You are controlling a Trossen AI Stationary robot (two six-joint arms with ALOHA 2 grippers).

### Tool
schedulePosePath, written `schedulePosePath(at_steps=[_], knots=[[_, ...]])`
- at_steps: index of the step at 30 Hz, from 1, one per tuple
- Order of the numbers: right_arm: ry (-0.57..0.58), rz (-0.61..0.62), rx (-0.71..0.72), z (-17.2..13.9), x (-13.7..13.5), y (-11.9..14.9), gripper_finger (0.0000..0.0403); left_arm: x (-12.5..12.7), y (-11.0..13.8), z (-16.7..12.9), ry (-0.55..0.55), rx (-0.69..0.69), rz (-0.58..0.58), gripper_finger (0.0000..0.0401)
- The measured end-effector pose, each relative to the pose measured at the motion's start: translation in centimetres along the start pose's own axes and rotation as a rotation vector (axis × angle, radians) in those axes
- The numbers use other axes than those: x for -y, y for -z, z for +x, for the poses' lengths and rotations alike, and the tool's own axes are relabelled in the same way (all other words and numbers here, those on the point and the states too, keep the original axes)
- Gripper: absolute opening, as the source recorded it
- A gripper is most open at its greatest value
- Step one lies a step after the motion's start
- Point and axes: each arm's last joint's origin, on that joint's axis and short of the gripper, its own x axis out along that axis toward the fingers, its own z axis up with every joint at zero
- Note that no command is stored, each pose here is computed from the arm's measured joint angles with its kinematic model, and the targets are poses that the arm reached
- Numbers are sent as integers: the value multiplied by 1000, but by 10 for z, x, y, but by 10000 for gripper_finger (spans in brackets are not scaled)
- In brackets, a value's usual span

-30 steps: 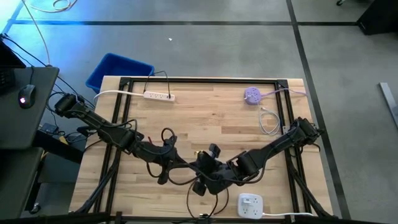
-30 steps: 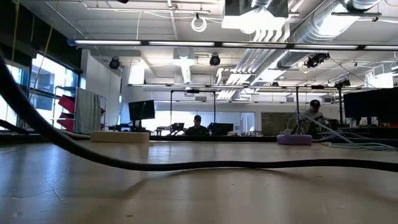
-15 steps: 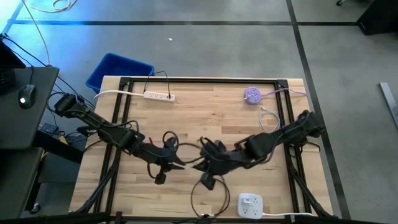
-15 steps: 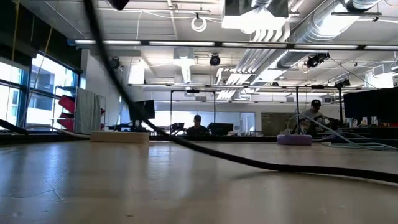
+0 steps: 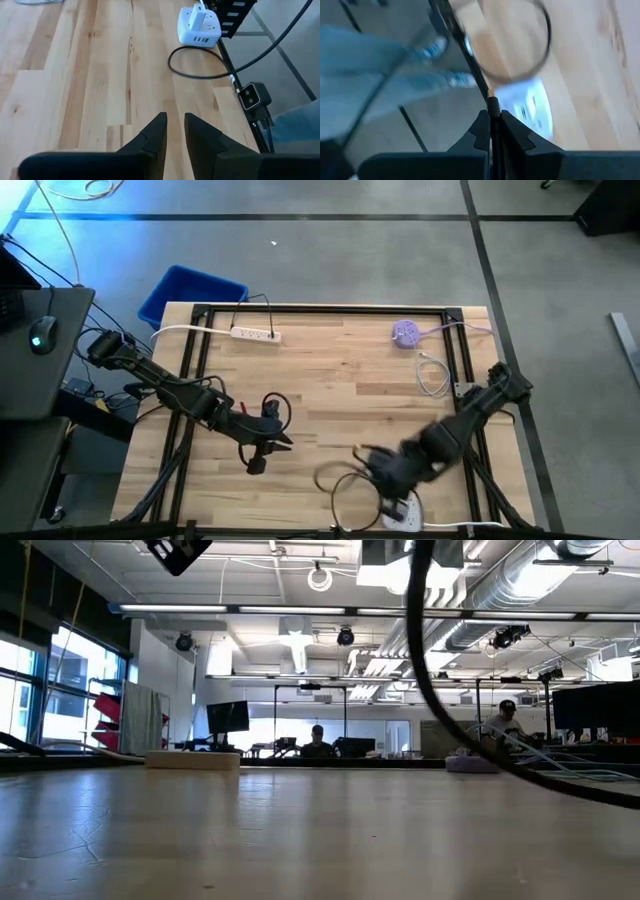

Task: Insert USB
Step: Insert the black charger cable into the white charger adapter in the bottom white outlet extension

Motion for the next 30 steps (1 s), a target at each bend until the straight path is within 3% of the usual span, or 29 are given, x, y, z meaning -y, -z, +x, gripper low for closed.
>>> schedulePosePath(at_steps=[7, 20, 30], knots=[[115, -109, -106, 28, -10, 27, 0, 0, -1, 0, -22, 19, 13, 46], [231, -153, -207, 82, -6, -1, 0, -1, -1, 0, -28, 21, -3, 46], [266, -203, -232, 98, -10, 6, 0, 1, -1, 0, -20, 19, -10, 47]])
